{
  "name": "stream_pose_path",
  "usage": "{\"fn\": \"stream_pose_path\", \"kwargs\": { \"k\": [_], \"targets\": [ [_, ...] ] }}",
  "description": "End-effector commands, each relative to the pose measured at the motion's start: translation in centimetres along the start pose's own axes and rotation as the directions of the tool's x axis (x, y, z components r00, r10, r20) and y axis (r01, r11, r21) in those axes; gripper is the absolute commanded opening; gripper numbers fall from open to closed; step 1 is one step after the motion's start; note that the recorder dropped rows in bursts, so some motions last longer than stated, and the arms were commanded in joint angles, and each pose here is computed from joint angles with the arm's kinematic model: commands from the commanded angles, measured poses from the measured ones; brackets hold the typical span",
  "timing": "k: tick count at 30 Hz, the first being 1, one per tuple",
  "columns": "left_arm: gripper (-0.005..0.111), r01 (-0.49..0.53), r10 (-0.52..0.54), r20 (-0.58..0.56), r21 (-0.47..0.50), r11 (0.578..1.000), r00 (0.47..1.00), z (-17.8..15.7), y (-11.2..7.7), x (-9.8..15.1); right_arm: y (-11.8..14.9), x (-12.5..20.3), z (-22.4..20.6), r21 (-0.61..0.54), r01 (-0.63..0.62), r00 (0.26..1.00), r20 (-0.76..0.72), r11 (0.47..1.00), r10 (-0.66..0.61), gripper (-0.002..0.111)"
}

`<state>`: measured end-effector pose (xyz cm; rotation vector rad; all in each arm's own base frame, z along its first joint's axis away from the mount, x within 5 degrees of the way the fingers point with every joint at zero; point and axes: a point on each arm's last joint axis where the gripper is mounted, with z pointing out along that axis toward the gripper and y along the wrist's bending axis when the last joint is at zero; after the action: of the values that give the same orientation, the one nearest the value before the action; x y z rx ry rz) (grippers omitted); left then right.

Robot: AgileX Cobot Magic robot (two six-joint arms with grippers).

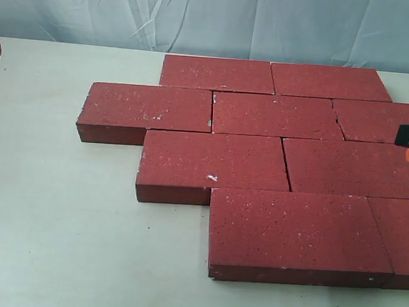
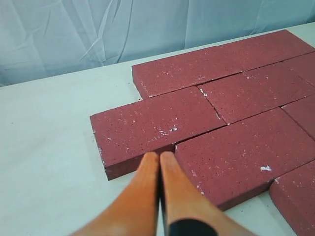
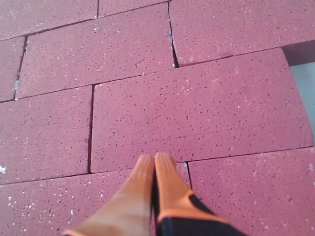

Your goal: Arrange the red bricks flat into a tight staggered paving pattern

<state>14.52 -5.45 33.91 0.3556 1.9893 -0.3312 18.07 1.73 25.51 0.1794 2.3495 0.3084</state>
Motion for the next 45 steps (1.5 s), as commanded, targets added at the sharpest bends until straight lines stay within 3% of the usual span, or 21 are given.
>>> {"fn": "stream_pose_path", "kwargs": {
  "k": [1,12,23,35,45],
  "targets": [
    [0.0,-0.04,0.04,0.006,-0.02,0.999,0.999,-0.2,0.1,0.0,0.0,-0.4,-0.1,0.002,0.002,1.0,0.022,1.0,-0.002,-0.001],
    [0.0,0.03,-0.013,0.093,-0.184,0.982,0.996,-3.1,2.1,0.5,0.0,-0.4,-0.1,0.003,0.002,0.999,0.032,1.0,-0.002,-0.001],
    [0.0,0.08,-0.043,0.123,-0.315,0.946,0.991,-3.9,2.9,6.5,0.0,-0.4,-0.1,0.003,0.002,0.999,0.032,1.0,-0.002,-0.001],
    [0.0,0.069,0.02,0.237,-0.358,0.931,0.971,-4.2,2.2,13.3,0.0,-0.4,-0.1,0.003,0.002,0.999,0.032,1.0,-0.002,-0.001],
    [0.0,0.075,0.014,0.243,-0.356,0.931,0.97,-4.0,2.2,14.6,0.0,-0.4,-0.1,0.003,0.002,0.999,0.032,1.0,-0.002,-0.001]
  ]
}}
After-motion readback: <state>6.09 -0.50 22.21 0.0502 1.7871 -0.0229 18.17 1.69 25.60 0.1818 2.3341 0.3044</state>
